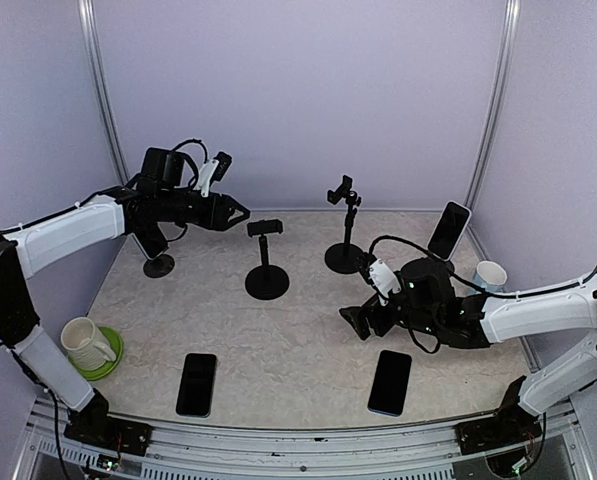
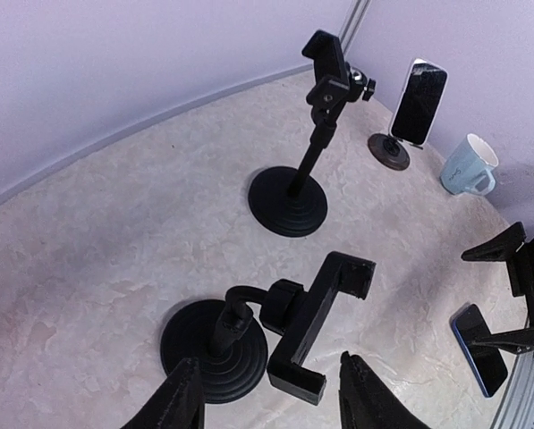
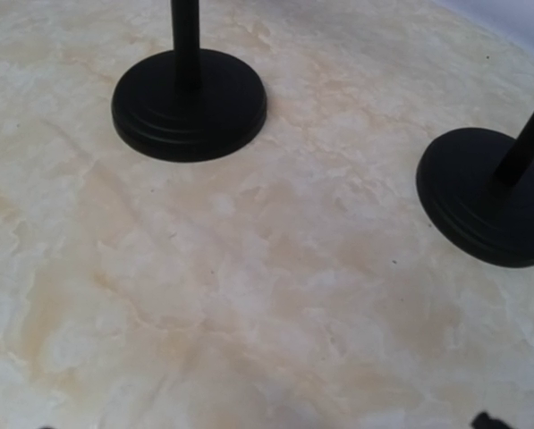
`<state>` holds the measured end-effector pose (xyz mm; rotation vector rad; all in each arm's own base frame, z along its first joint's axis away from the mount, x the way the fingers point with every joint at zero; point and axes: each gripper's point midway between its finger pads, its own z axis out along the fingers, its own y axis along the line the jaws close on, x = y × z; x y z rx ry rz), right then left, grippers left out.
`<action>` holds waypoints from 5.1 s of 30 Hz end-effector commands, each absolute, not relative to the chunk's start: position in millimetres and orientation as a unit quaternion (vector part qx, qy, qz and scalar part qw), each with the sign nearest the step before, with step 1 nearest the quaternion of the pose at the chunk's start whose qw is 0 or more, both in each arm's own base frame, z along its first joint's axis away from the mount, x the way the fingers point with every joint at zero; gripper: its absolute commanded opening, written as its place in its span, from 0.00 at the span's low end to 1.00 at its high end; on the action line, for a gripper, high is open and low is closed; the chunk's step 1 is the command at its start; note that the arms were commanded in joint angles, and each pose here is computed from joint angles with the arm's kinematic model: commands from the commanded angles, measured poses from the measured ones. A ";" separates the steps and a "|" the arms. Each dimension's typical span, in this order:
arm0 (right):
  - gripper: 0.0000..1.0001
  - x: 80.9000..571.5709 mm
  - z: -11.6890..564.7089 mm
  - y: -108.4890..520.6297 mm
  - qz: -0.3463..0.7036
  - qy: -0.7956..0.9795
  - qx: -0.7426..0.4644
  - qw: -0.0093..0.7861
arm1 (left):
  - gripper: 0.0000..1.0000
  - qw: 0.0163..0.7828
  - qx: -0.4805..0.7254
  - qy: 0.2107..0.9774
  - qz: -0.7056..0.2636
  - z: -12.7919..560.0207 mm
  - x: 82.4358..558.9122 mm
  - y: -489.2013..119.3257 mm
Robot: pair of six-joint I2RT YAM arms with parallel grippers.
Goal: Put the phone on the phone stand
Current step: Move the phone stand to the center of the board, then pick up the phone from the center of the board, then pass from the left arm to the right
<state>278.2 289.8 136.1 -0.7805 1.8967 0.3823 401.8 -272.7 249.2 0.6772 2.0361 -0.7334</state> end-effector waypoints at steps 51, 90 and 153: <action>1.00 278.4 143.3 298.9 0.181 0.781 -0.327 0.500 | 0.99 0.309 -0.096 0.942 -0.083 88.8 220.6 -176.7; 1.00 277.5 139.7 301.2 0.184 0.782 -0.332 0.494 | 0.90 0.218 -0.026 0.975 -0.021 -0.3 165.8 -186.6; 0.99 235.0 120.6 385.3 0.390 0.843 -0.289 0.234 | 0.69 0.423 0.202 0.875 -0.118 109.3 225.4 -355.9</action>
